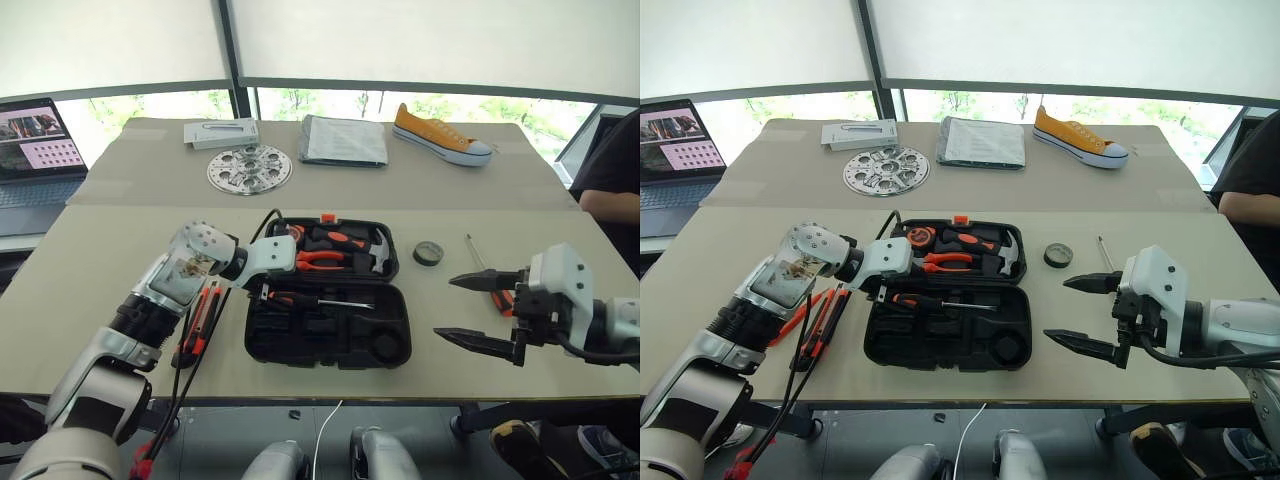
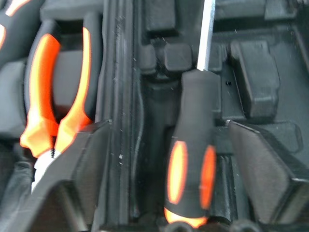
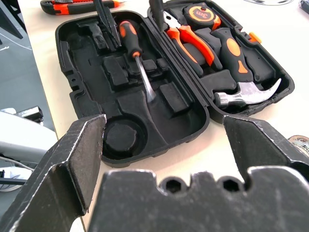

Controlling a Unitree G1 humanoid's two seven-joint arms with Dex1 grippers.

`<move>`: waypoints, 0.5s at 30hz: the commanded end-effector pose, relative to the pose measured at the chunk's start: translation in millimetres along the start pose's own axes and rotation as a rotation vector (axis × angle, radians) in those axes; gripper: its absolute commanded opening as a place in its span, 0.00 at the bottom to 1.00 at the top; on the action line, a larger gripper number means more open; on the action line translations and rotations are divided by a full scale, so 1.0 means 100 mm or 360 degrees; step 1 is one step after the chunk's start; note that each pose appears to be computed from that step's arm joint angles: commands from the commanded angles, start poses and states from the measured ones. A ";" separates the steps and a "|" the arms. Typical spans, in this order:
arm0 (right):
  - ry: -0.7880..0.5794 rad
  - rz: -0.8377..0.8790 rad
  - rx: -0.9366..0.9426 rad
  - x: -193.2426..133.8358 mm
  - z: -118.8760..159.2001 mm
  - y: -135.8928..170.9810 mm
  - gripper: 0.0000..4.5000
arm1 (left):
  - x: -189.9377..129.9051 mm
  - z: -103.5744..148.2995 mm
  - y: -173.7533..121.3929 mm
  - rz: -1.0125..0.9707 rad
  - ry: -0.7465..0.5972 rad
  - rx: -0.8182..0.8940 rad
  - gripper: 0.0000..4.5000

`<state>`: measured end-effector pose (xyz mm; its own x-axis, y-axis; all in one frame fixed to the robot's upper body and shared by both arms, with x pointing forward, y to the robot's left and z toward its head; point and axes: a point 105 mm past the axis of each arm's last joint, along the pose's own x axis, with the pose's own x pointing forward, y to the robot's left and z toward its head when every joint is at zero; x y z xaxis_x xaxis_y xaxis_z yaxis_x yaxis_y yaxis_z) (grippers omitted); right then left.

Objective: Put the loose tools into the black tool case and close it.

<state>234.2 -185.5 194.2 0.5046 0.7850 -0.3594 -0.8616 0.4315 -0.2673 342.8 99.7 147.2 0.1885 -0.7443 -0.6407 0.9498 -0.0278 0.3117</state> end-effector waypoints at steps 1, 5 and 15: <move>-0.0062 -0.0030 -0.0096 -0.03 0.13 -0.02 1.00 | -0.11 0.23 0.09 0.0066 -0.0095 0.0068 0.89; -0.0065 -0.0026 -0.0100 -0.02 0.14 -0.02 1.00 | -0.08 0.21 0.04 0.0028 -0.0071 0.0079 0.89; -0.0090 -0.0049 -0.0094 -0.01 0.17 -0.04 1.00 | 0.00 0.07 -0.17 -0.0225 0.0011 0.0116 0.63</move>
<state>237.3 -183.2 201.3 0.5158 0.7905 -0.3301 -0.8526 0.4361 -0.2878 328.1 94.2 146.9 0.0771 -0.7377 -0.6707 0.9528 -0.1437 0.2675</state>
